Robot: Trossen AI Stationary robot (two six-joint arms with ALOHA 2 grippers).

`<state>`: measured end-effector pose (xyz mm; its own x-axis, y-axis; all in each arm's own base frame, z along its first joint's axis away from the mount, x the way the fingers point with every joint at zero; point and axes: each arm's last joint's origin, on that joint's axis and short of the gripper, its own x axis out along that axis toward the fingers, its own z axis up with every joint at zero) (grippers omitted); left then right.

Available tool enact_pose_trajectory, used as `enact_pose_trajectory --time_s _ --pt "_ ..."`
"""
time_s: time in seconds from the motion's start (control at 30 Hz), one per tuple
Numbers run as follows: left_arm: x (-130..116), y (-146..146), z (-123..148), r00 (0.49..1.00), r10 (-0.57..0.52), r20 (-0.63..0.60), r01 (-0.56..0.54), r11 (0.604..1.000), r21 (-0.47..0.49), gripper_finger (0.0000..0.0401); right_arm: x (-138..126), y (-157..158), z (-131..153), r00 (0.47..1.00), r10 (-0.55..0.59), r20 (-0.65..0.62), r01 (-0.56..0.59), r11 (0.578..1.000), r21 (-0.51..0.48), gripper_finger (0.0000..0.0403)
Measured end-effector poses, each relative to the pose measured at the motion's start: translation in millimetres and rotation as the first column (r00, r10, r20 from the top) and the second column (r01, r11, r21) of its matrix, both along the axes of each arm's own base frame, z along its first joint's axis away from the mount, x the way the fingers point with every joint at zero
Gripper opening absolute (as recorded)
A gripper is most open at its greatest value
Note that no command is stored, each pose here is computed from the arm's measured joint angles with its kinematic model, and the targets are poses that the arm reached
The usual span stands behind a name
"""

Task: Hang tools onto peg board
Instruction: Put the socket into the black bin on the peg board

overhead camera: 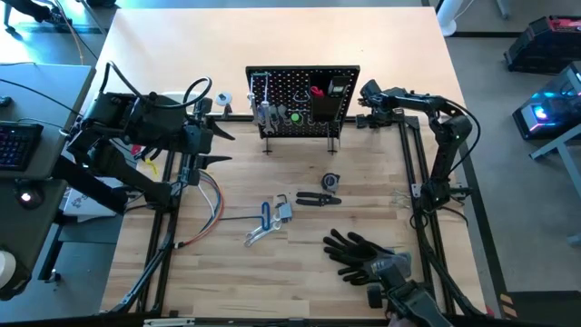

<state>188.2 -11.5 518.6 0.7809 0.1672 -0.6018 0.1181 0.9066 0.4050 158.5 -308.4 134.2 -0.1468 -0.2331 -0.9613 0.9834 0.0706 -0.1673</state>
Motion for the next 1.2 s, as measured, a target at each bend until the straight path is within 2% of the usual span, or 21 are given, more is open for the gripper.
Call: enact_pose_trajectory --time_s 0.27,0.5,0.8,0.97,1.2 --pt "-0.1 0.0 -0.2 1.0 0.0 -0.002 0.0 1.0 0.0 0.0197 12.4 18.0 -0.8 0.998 0.063 -0.018 -0.06 0.992 0.106 0.0016" --pt "-0.2 0.0 -0.2 1.0 0.004 -0.001 -0.004 1.0 -0.006 0.0197 28.2 41.0 -1.5 0.987 0.145 -0.065 -0.129 0.97 0.208 0.0007" --pt "-0.2 0.0 -0.3 1.0 0.006 -0.002 -0.006 1.0 -0.008 0.0197 52.8 79.6 -1.1 0.958 0.259 -0.124 -0.204 0.919 0.339 0.0004" --pt "-0.7 0.1 -0.9 1.0 0.006 -0.011 -0.006 1.0 -0.007 0.0197 67.7 98.5 2.3 0.941 0.32 -0.109 -0.263 0.896 0.357 0.0004" --pt "-1.0 0.0 -1.1 1.0 0.005 -0.013 -0.006 1.0 -0.006 0.0197 77.3 109.6 16.3 0.916 0.399 -0.051 -0.364 0.877 0.314 0.0004"
